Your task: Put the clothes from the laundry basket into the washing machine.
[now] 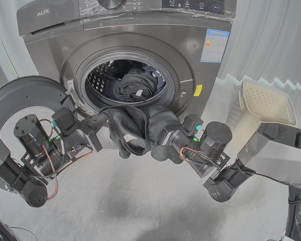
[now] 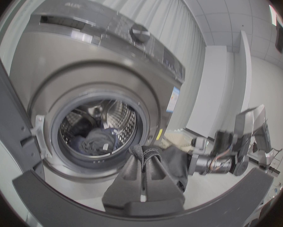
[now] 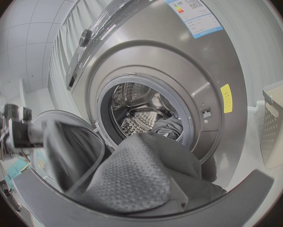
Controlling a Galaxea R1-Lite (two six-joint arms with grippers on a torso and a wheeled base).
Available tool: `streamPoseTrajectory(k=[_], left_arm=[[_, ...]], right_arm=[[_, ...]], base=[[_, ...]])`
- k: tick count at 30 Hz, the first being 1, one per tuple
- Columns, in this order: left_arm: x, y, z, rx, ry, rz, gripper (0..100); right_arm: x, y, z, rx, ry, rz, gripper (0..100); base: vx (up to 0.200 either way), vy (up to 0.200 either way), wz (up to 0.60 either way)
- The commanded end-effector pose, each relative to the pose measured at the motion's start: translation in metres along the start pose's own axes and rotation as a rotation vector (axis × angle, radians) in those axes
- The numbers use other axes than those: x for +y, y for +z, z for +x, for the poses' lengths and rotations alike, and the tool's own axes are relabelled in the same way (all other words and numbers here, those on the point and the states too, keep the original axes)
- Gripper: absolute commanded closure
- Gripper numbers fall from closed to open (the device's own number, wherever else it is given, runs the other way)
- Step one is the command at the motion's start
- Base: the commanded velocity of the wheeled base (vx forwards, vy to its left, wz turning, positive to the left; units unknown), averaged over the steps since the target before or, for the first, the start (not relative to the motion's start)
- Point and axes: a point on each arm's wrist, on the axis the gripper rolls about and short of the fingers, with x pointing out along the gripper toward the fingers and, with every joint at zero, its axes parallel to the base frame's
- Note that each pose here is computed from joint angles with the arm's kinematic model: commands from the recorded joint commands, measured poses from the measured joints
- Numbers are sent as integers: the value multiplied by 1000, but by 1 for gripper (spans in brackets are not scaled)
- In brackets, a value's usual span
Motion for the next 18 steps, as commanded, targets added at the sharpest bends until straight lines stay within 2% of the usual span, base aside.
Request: streamPoseTrajectory(k=[1, 5, 9, 10, 14, 18], left_arm=[[1, -44, 3, 149, -1, -18, 100], [3, -52, 7, 169, -1, -22, 100], [2, -55, 4, 186, -33, -31, 100], [0, -57, 2, 199, -42, -39, 0], [-3, -78, -9, 297, -43, -60, 0], [-5, -97, -17, 381, -56, -30, 0]], right_arm=[[16, 8, -3, -18, 41, 11, 100], [31, 7, -5, -13, 78, 20, 100], [29, 8, -4, -16, 74, 19, 100], [27, 9, -3, -21, 67, 18, 100], [18, 16, 1, -43, 48, 14, 100], [13, 25, 6, -76, 35, 15, 100]], base=[[0, 0, 0], [0, 0, 0], [0, 0, 0], [0, 0, 0], [0, 0, 0], [0, 0, 0]])
